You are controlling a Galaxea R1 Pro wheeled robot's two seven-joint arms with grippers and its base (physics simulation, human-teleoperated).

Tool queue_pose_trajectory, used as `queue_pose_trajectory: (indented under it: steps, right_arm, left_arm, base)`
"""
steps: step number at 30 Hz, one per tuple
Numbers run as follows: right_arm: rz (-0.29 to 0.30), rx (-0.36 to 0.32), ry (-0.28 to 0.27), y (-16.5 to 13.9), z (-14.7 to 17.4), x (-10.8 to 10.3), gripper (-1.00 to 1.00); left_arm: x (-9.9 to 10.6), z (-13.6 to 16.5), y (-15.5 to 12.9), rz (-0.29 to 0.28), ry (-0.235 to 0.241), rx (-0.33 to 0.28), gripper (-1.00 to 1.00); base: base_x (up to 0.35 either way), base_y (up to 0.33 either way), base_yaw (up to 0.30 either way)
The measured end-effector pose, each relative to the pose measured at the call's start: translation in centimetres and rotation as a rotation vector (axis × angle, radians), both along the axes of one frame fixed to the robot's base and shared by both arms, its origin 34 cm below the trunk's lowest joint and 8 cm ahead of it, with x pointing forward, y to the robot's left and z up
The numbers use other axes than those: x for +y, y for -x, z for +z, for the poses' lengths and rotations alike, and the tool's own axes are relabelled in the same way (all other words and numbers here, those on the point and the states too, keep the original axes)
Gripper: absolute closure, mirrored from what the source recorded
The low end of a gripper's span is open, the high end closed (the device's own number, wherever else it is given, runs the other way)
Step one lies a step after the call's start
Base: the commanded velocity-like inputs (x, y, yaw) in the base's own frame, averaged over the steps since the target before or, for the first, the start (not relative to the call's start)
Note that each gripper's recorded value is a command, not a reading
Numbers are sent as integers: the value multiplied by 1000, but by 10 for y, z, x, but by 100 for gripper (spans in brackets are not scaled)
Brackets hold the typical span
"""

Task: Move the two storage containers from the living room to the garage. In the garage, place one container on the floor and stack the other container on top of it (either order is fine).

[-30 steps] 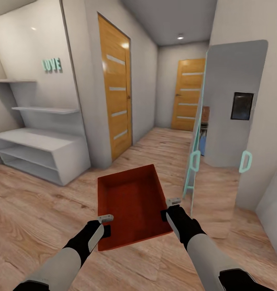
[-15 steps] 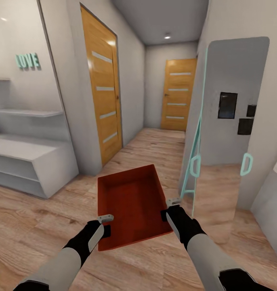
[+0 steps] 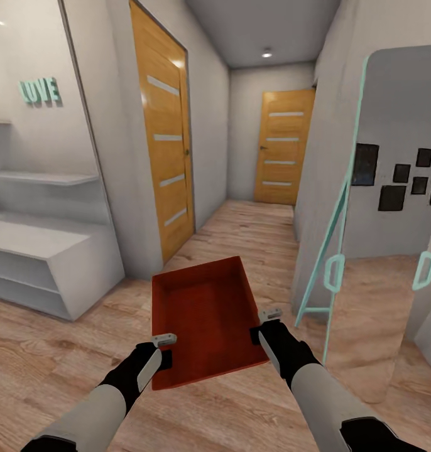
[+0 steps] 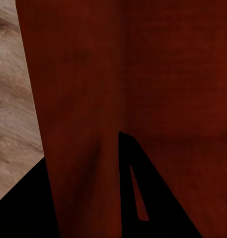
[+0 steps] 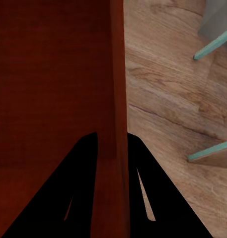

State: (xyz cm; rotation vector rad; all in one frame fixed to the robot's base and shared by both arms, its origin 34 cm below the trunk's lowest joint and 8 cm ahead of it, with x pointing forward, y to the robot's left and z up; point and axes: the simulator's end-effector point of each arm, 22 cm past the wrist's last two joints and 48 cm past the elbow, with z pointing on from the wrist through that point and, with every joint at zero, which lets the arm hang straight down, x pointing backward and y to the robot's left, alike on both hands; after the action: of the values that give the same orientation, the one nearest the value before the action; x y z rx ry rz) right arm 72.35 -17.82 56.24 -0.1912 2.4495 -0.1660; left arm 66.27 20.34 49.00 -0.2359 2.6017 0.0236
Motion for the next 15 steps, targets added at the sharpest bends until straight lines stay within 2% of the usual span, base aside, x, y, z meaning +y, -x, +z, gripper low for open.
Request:
queue_pose_trajectory:
  steps: [15]
  right_arm:
    - [0, -1, 1, 0, 0, 1, 100]
  left_arm:
    - [1, 0, 0, 2, 1, -1, 100]
  base:
    - [307, 170, 0]
